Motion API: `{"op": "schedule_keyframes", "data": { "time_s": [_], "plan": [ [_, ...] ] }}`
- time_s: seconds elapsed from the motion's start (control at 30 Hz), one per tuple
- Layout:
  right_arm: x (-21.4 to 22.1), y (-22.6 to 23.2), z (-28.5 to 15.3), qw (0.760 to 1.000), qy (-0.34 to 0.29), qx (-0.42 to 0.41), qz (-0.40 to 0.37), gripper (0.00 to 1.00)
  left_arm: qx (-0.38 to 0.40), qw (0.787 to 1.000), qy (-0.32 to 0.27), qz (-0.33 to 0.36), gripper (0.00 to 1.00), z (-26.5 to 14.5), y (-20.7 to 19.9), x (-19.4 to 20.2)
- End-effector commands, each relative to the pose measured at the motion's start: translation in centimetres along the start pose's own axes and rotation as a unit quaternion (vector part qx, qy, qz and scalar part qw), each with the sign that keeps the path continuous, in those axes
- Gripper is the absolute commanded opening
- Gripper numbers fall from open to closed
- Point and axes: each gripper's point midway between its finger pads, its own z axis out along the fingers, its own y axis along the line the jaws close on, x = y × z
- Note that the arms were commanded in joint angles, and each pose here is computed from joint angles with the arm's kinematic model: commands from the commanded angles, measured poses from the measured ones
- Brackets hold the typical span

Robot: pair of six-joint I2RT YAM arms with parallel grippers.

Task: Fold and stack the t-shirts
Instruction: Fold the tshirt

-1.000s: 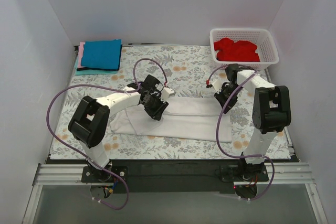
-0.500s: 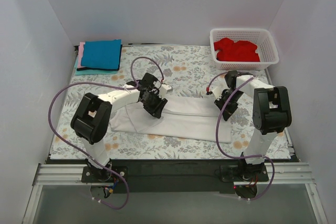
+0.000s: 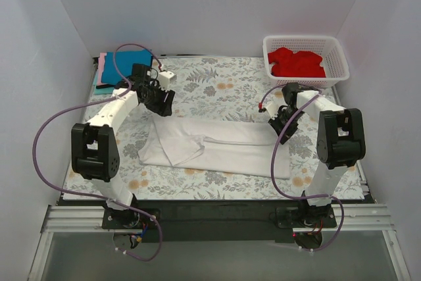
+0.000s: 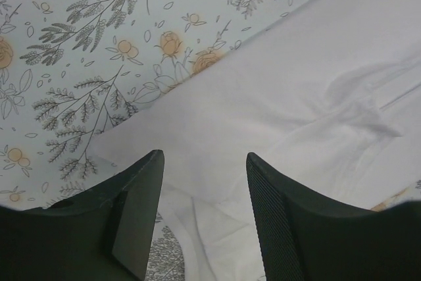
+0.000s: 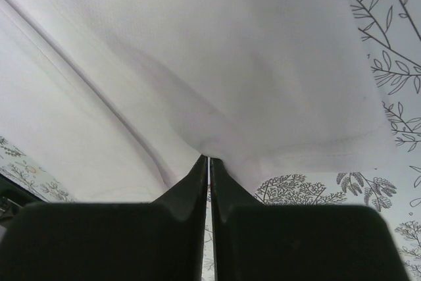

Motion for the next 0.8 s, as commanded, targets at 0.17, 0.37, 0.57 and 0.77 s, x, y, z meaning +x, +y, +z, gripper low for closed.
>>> {"op": "schedule_keyframes", "data": {
  "time_s": [0.17,0.37,0.57,0.77],
  "plan": [
    [-0.8,-0.6,-1.0,1.000,-0.010,0.017,-0.004,0.08,-0.003,0.996,0.066,0.061,0.56,1.0,4.0,1.9],
    [-0.8,-1.0,-0.3,1.000,-0.002,0.013,0.000,0.07,-0.017,0.990,0.089,0.104,0.57,1.9,5.7,2.6],
    [-0.9,-1.4,-0.1,1.000,0.001,0.015,-0.001,0.07,-0.034,0.987,0.098,0.121,0.57,2.9,7.0,3.0],
    [-0.9,-1.5,0.0,1.000,0.005,0.017,-0.001,0.07,-0.037,0.985,0.110,0.127,0.56,3.8,7.8,3.7]
  ]
}}
